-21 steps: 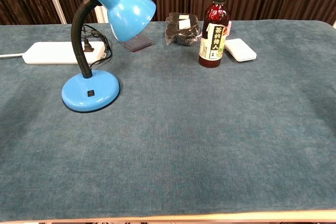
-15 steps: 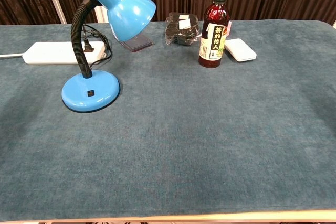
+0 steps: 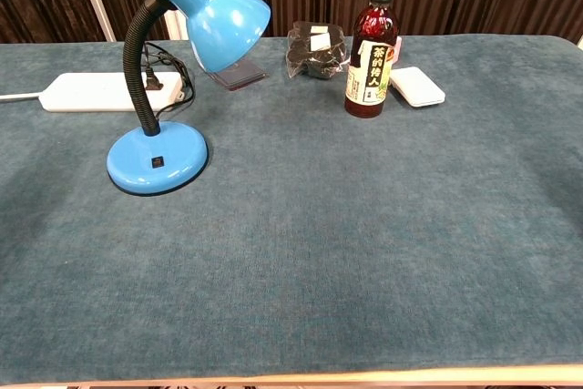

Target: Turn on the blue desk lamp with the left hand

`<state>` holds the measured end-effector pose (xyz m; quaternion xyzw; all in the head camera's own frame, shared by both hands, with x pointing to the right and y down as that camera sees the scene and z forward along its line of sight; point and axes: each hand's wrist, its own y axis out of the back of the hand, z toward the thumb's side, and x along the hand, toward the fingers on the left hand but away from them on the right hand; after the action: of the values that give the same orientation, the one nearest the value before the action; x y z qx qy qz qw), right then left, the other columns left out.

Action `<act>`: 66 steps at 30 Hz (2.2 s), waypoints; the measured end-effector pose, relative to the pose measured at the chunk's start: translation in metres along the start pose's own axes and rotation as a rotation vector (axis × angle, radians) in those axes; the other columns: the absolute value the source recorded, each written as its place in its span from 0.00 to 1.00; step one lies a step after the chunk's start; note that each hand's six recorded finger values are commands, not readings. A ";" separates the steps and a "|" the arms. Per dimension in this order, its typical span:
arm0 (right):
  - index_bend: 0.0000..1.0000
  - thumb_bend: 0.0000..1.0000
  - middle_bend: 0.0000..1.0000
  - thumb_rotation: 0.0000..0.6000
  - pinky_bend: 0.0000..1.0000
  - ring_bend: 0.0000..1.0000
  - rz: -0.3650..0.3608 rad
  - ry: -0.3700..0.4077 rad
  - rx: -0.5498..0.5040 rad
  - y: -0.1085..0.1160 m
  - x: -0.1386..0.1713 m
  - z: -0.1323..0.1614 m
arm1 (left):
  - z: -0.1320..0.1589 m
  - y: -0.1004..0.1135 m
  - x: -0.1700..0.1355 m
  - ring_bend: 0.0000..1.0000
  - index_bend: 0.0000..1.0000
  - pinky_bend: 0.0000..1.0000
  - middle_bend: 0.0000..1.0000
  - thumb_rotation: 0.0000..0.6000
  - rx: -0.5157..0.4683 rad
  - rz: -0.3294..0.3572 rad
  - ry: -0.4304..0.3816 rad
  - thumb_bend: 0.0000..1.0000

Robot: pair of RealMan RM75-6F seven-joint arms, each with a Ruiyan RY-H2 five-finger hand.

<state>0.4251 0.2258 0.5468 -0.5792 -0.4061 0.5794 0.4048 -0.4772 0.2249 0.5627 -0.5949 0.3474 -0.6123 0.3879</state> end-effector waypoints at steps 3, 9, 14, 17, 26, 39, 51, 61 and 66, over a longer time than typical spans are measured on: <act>0.00 0.25 0.00 1.00 0.00 0.00 -0.004 0.003 0.000 0.001 0.001 0.000 | 0.000 0.000 -0.001 0.00 0.00 0.00 0.00 1.00 0.003 -0.001 -0.003 0.07; 0.00 0.25 0.00 1.00 0.00 0.00 -0.001 -0.003 -0.014 0.002 0.001 -0.002 | 0.002 -0.001 0.001 0.36 0.00 0.50 0.29 1.00 0.024 -0.013 -0.013 0.15; 0.00 0.25 0.00 1.00 0.00 0.00 0.010 0.000 -0.023 0.001 0.001 -0.001 | 0.014 -0.001 0.013 0.79 0.02 0.80 0.75 1.00 0.071 -0.029 -0.041 0.43; 0.00 0.25 0.00 1.00 0.00 0.00 0.011 0.004 -0.023 0.001 0.001 -0.001 | 0.029 -0.002 0.026 0.87 0.06 0.85 0.85 1.00 0.064 -0.052 -0.072 0.53; 0.00 0.25 0.00 1.00 0.00 0.00 0.015 -0.002 -0.036 0.002 0.001 -0.003 | 0.082 -0.017 0.058 0.92 0.06 0.88 0.90 1.00 0.043 -0.220 -0.138 0.58; 0.00 0.25 0.00 1.00 0.00 0.00 0.017 0.007 -0.043 0.003 0.001 -0.003 | 0.146 -0.049 0.081 0.92 0.06 0.88 0.89 1.00 0.114 -0.381 -0.174 0.58; 0.00 0.25 0.00 1.00 0.00 0.00 0.025 0.006 -0.051 0.002 0.001 -0.003 | 0.191 -0.077 0.097 0.92 0.06 0.88 0.89 1.00 0.159 -0.419 -0.206 0.58; 0.00 0.25 0.00 1.00 0.00 0.00 0.025 0.007 -0.054 0.003 0.000 -0.003 | 0.209 -0.081 0.096 0.92 0.07 0.88 0.89 1.00 0.150 -0.424 -0.218 0.58; 0.00 0.25 0.00 1.00 0.00 0.00 0.026 0.011 -0.057 0.003 0.001 -0.002 | 0.211 -0.084 0.097 0.92 0.07 0.88 0.89 1.00 0.159 -0.422 -0.220 0.58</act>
<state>0.4276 0.2255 0.5440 -0.5989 -0.4128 0.5697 0.3826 -0.2706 0.1849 0.6927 -0.6848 0.1218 -0.6369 0.3325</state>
